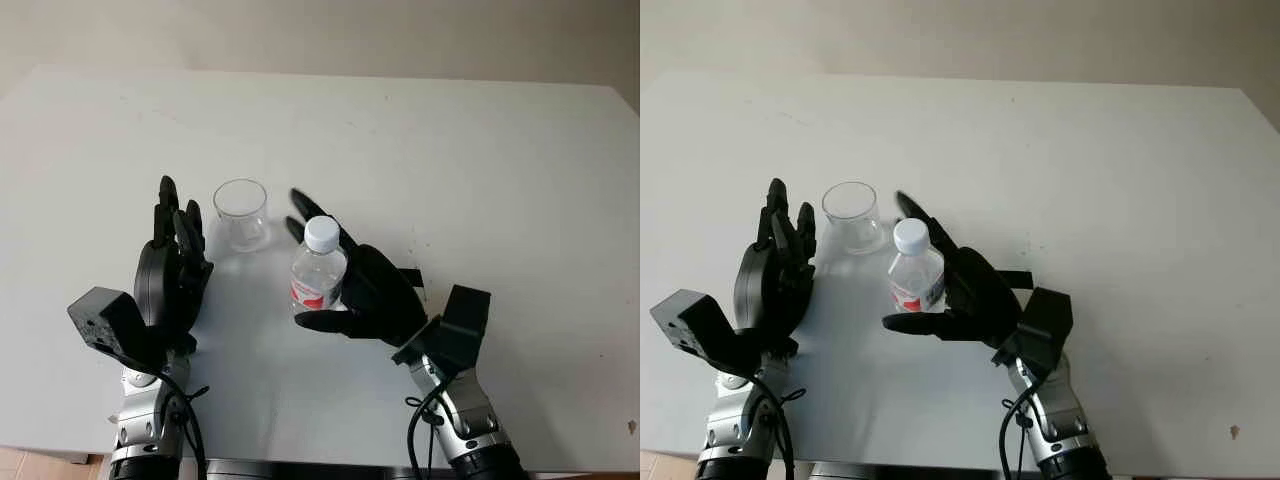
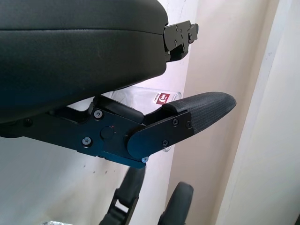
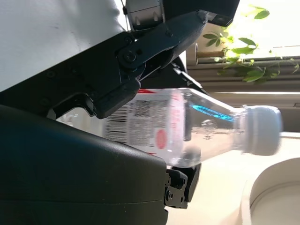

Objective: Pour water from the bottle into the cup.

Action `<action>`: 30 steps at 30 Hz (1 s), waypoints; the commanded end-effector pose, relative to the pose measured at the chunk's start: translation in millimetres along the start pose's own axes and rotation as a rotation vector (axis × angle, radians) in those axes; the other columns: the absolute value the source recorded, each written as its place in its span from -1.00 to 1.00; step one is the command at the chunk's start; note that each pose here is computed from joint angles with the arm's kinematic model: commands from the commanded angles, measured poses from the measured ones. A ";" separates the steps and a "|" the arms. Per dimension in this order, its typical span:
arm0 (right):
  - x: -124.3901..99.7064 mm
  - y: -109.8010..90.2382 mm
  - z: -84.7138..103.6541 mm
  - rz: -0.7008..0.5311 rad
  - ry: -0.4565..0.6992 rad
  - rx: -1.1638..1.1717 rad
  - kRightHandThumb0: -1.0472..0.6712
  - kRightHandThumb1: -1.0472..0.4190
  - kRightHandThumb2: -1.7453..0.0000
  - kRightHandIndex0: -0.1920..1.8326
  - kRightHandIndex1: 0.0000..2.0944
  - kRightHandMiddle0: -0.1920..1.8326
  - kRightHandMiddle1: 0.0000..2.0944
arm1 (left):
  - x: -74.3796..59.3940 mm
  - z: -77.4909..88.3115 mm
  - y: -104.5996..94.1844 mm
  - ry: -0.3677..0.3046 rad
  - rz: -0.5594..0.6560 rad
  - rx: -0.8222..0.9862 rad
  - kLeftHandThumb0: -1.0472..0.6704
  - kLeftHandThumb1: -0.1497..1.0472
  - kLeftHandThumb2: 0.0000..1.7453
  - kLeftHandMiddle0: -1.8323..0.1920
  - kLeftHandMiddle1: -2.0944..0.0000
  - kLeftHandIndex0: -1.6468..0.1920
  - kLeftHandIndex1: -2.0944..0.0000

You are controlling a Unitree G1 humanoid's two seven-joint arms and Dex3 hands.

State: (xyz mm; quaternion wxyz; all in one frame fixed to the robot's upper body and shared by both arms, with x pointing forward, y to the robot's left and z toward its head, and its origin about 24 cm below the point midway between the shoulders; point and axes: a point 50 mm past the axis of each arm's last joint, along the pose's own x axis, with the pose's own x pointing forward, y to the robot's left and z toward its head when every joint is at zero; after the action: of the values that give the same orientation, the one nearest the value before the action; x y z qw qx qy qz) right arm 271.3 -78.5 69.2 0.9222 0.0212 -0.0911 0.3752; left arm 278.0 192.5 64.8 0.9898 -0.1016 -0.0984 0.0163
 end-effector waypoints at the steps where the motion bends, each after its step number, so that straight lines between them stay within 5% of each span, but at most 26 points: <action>1: 4.6 0.8 8.9 0.029 -0.023 -0.034 -0.46 -0.62 0.94 -0.71 0.81 -0.70 0.86 | -1.9 -0.4 -1.6 -0.006 -0.001 0.001 -0.67 1.00 -0.10 0.93 0.95 1.00 0.95; 5: 5.3 0.5 12.5 0.041 -0.019 -0.130 -0.31 -0.68 0.93 -0.06 0.99 -0.16 0.99 | -2.0 0.0 -1.7 -0.009 0.006 0.002 -0.66 1.00 -0.10 0.92 0.95 0.99 0.95; 8: 5.0 0.4 13.8 0.053 0.005 -0.203 -0.26 -0.76 0.93 0.70 1.00 0.47 1.00 | -2.1 0.2 -1.1 -0.009 0.014 0.002 -0.67 1.00 -0.11 0.92 0.95 0.98 0.95; 10: 4.2 0.2 14.5 0.065 0.021 -0.233 -0.19 -0.80 0.93 0.94 1.00 0.76 1.00 | -2.1 0.3 -0.5 -0.010 0.016 0.001 -0.67 1.00 -0.11 0.92 0.95 0.98 0.95; 25: 2.1 -4.0 13.4 0.054 0.017 -0.291 -0.01 -0.99 0.89 0.97 1.00 0.93 1.00 | 1.1 1.9 -0.5 -0.022 0.004 -0.005 -0.67 1.00 -0.13 0.92 0.95 0.98 0.95; 30: 19.8 -27.7 29.0 -0.071 -0.020 -0.342 -0.01 -1.00 0.80 0.99 1.00 0.98 1.00 | 2.7 2.6 -0.3 -0.022 0.005 -0.003 -0.68 1.00 -0.15 0.91 0.95 0.98 0.95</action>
State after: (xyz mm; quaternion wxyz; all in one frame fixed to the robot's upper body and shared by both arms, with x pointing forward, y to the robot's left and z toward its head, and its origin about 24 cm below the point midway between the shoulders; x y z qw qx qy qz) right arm 289.3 -84.5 90.4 0.9189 -0.1257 -0.1470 0.3438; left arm 277.9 192.3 65.2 0.9888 -0.1048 -0.1038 0.0211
